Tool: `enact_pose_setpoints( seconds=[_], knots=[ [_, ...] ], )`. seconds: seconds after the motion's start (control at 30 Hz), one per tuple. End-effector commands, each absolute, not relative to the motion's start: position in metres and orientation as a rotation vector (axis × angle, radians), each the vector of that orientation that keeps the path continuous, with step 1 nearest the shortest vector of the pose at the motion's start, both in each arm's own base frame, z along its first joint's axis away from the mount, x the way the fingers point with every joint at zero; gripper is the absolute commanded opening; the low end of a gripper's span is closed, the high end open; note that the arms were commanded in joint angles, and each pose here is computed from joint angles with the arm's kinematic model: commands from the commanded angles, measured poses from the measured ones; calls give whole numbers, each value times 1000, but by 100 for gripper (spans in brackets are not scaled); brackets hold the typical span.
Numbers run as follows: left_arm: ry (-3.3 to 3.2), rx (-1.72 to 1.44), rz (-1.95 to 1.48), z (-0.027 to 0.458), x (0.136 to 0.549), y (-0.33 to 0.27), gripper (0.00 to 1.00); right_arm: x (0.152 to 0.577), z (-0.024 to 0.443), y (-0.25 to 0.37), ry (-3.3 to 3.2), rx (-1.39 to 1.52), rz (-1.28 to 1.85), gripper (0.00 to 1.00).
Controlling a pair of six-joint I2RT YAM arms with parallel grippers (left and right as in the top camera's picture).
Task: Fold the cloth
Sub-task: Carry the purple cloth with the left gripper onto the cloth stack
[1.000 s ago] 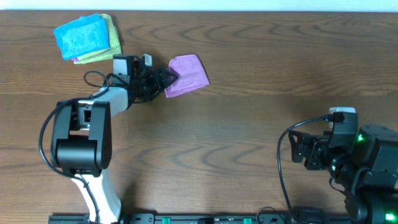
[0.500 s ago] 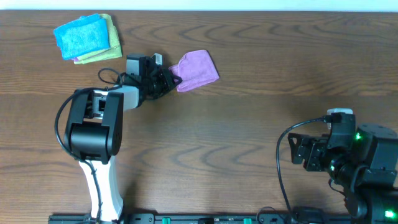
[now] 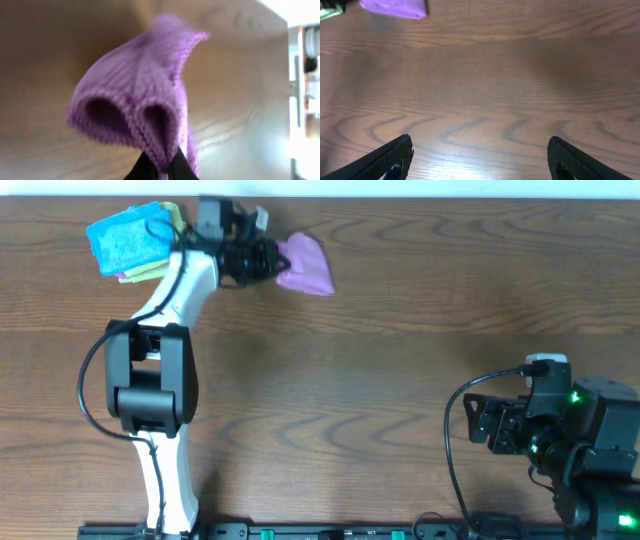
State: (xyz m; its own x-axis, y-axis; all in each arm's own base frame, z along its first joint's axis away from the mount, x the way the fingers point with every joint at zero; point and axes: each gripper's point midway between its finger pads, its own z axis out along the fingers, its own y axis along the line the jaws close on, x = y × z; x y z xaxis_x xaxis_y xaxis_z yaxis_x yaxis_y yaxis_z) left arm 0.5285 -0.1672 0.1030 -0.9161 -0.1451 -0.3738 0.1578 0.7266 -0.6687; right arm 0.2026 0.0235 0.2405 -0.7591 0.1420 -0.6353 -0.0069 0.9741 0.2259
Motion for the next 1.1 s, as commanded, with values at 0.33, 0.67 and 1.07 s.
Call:
enact_pose_setpoints(
  seconds=[0.33, 0.67, 1.07],
  knots=[
    [2337, 186, -504, 218, 583, -62, 5, 203, 239, 18, 2425, 116, 252, 85],
    [2404, 80, -464, 213, 569, 2, 5, 203, 238, 15, 2428, 127, 226, 85],
    [2402, 20, -377, 234, 558, 55, 5, 199, 198, 15, 2539, 173, 245, 83]
  ],
)
